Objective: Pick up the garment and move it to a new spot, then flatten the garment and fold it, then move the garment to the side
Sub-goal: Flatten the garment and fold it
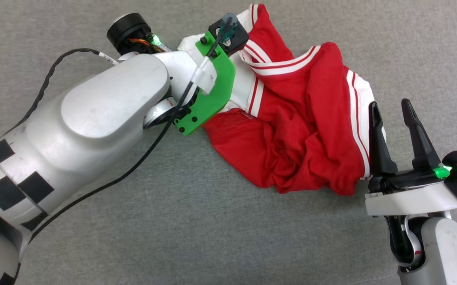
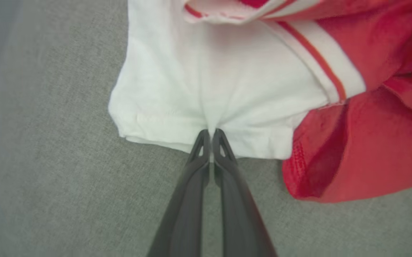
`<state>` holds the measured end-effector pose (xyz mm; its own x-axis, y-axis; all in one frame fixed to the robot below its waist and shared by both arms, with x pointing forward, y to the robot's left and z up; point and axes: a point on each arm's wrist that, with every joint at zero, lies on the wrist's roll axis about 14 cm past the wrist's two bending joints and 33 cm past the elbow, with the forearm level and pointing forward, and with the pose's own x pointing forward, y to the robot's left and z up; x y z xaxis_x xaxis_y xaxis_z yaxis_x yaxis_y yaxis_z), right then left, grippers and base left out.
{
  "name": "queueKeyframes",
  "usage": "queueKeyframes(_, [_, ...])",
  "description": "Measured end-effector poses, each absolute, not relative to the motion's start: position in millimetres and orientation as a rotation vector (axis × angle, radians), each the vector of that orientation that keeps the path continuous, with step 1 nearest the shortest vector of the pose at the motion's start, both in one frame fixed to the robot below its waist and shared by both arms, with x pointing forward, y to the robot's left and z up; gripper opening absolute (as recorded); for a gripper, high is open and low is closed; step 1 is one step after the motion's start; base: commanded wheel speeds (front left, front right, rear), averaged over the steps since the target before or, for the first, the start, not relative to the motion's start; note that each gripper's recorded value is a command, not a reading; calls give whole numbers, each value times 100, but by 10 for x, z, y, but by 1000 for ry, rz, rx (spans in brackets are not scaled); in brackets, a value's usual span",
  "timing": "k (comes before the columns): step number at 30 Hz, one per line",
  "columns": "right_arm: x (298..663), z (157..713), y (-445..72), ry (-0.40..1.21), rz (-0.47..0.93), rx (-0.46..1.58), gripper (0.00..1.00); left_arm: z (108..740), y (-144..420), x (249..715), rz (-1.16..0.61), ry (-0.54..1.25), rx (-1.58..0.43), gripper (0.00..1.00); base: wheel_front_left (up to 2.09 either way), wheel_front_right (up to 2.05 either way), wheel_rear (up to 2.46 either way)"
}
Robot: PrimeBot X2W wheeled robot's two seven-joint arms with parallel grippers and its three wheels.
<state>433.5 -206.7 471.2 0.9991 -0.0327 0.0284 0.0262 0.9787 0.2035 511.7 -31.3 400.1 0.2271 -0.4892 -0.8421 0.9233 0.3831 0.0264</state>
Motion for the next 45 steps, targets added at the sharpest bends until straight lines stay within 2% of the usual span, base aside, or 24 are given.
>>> queueKeyframes(6, [4298, 4798, -1981, -51, -5, 209, 100, 4372, -108, 5166, -1014, 748, 555, 0, 0, 0, 0])
queueKeyframes(12, [4291, 4866, -1862, -68, 29, 218, 100, 4601, 478, 5246, -874, 722, 553, 0, 0, 0, 0])
queueKeyframes(20, [4283, 4942, -1698, -84, 75, 229, 100, 4591, 1347, 5069, -686, 798, 550, 0, 0, 0, 0])
queueKeyframes(23, [4269, 4997, -1620, -95, 99, 231, 100, 4452, 1833, 4839, -576, 869, 492, 0, 0, 0, 0])
queueKeyframes(33, [4186, 4945, -1676, -74, 83, 207, 100, 3730, 2077, 4157, -511, 1070, 308, 0, 0, 0, 0])
queueKeyframes(38, [4159, 4956, -1708, -75, 75, 201, 100, 3667, 2034, 4139, -477, 1041, 211, 0, 0, 0, 0])
queueKeyframes(39, [4150, 4963, -1711, -76, 74, 197, 100, 3675, 2026, 4154, -467, 1016, 190, 22, 0, 0, 0])
queueKeyframes(40, [4136, 4976, -1716, -79, 73, 195, 100, 3680, 2024, 4157, -455, 994, 167, 82, 0, 0, 0])
queueKeyframes(41, [4121, 4983, -1724, -80, 71, 194, 100, 3684, 2027, 4158, -447, 975, 156, 100, 0, 0, 0])
queueKeyframes(45, [4037, 5043, -1792, -94, 53, 186, 100, 3819, 1911, 4221, -426, 826, 105, 100, 0, 0, 0])
